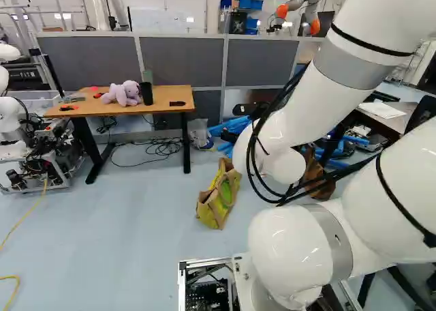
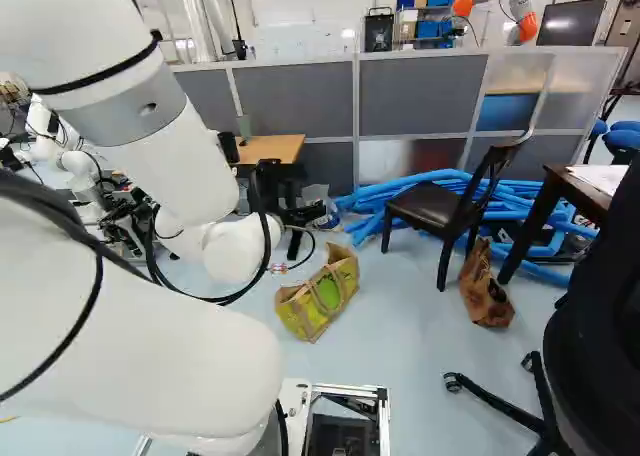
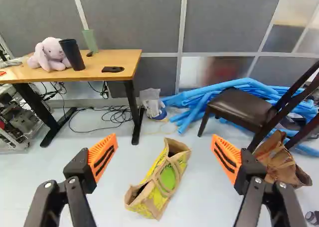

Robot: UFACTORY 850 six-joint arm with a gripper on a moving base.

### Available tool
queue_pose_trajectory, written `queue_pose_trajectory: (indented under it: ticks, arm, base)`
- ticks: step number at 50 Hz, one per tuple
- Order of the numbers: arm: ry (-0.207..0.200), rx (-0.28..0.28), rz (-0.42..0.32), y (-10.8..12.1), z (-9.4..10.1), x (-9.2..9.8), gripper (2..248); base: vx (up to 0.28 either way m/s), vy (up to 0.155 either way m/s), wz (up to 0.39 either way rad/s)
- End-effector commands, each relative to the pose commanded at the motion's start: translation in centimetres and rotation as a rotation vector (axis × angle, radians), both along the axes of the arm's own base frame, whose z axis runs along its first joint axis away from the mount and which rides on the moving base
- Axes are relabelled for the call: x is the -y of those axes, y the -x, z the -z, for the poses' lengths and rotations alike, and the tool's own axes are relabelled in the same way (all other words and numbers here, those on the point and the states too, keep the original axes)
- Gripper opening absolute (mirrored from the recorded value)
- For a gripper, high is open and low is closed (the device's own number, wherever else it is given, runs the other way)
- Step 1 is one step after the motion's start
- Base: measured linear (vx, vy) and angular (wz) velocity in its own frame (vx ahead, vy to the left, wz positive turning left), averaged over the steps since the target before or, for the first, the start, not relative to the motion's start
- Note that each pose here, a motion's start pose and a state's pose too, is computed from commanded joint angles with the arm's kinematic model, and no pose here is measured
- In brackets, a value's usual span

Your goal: Pick up the bag on the ground and place it on the table

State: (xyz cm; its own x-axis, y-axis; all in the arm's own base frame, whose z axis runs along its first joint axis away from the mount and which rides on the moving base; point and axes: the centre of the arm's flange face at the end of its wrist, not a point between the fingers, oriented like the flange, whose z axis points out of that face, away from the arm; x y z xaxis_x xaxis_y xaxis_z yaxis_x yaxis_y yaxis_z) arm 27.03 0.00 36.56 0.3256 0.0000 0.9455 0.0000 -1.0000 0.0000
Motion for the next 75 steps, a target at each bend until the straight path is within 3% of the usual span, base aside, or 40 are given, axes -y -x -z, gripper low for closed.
queue_pose_trajectory:
  ticks: [53, 75]
  arm:
    - [0.0, 0.0, 0.0, 0.0, 0.0, 0.0, 247]
    - [0.0, -0.007, -0.007, -1.5, -0.2, -0.2, 247]
  base:
    - [0.084, 0.0, -0.01]
    - [0.01, 0.001, -0.002]
